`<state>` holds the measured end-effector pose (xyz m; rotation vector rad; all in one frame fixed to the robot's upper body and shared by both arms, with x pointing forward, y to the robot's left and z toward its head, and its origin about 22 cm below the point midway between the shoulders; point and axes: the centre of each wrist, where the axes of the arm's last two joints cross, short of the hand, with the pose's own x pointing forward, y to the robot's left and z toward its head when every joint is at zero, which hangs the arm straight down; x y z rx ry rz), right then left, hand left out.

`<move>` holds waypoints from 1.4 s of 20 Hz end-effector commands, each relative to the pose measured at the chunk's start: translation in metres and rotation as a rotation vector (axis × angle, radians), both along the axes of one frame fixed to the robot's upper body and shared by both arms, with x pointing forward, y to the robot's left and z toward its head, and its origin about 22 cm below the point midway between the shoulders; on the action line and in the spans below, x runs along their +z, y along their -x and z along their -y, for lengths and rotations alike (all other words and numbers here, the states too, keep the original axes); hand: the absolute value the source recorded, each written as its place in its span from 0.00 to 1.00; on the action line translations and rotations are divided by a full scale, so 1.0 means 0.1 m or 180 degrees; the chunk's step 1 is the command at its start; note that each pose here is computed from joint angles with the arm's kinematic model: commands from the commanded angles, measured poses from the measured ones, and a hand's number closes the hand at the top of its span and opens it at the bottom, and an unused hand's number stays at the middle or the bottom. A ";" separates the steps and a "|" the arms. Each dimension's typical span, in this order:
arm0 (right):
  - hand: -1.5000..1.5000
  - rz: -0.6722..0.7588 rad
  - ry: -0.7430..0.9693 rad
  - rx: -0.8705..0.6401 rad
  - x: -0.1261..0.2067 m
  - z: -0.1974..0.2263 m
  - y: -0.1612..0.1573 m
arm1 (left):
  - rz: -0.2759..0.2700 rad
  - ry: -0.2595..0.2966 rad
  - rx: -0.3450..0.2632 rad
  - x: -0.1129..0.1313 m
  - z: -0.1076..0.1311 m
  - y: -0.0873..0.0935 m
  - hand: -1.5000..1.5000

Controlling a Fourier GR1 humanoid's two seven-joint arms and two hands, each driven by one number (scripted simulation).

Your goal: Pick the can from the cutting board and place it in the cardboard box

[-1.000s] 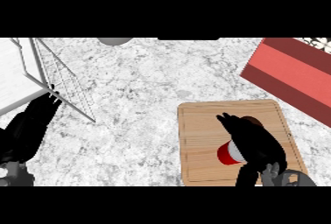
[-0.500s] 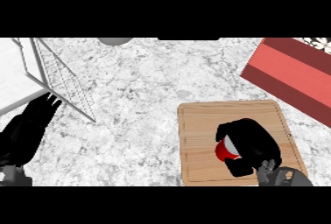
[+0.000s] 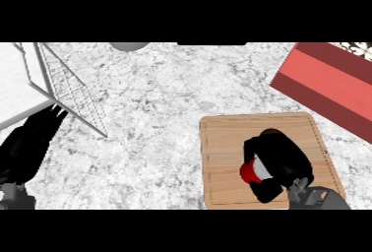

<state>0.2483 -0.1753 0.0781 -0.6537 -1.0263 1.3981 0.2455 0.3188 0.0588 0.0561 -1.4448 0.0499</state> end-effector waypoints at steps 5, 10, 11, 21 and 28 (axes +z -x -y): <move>1.00 0.0027 -0.0090 0.0562 -0.08 0.72 -0.46 | 0.0038 0.0005 -0.0036 -0.04 0.01 -0.05 0.50; 1.00 0.0528 0.0025 0.0555 -0.06 0.59 -0.56 | 0.0009 0.0010 0.0015 -0.06 -0.04 -0.02 0.50; 1.00 0.0697 -0.0002 0.0620 0.10 0.77 -0.52 | 0.0055 -0.0026 0.0019 0.02 0.12 -0.05 0.50; 1.00 0.1719 -0.0488 0.0611 1.33 0.74 -0.01 | -0.0051 -0.0013 0.0055 -0.14 -0.04 0.03 0.50; 1.00 0.2196 -0.0615 -0.0197 1.81 1.01 -0.01 | -0.0022 -0.0006 -0.0017 -0.06 -0.16 0.08 0.50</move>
